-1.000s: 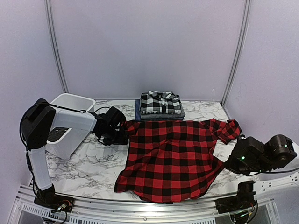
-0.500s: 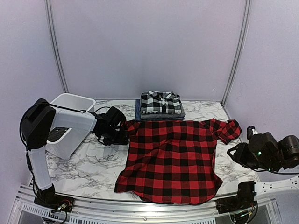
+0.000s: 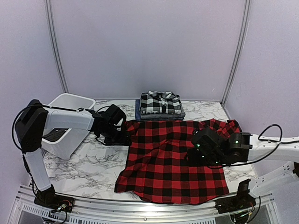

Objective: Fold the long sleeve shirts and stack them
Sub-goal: Flatten out the crumpled shirt at the center of the board, then smooth out the flattened shirt at the center of the board.

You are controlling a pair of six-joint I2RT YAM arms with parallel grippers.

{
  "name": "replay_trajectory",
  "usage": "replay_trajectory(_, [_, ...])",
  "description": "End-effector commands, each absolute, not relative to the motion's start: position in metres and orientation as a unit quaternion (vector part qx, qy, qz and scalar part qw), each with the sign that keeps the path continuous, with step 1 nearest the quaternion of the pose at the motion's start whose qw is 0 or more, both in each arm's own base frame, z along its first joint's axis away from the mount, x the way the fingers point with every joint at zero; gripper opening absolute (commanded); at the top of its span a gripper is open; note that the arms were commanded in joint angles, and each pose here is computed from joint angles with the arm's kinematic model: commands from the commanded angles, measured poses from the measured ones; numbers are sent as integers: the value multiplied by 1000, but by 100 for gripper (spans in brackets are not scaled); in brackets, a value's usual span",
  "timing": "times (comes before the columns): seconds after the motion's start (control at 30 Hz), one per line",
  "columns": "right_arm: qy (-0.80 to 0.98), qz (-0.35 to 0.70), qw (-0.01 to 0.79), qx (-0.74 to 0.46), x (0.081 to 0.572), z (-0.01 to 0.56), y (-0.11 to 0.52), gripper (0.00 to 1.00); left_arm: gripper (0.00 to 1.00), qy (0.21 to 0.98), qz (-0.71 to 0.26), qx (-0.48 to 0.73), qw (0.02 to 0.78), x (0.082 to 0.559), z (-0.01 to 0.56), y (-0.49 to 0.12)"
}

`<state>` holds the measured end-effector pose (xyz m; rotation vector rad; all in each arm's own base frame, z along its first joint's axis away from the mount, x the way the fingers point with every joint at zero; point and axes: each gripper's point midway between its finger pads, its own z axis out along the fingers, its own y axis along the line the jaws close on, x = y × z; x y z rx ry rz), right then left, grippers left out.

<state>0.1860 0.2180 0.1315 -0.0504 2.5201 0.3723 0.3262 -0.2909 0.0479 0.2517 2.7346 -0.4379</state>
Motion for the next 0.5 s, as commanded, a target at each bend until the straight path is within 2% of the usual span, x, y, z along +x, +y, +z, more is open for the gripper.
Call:
replay_trajectory(0.0, [921, 234, 299, -84, 203, 135, 278, 44, 79, 958, -197, 105, 179, 317, 77, -317])
replay_trajectory(0.2, [933, 222, 247, -140, 206, 80, 315, 39, 79, 948, -235, 136, 166, 311, 73, -356])
replay_trajectory(0.47, [956, 141, 184, -182, 172, 25, 305, 38, 78, 955, -226, 144, 126, 297, 24, -359])
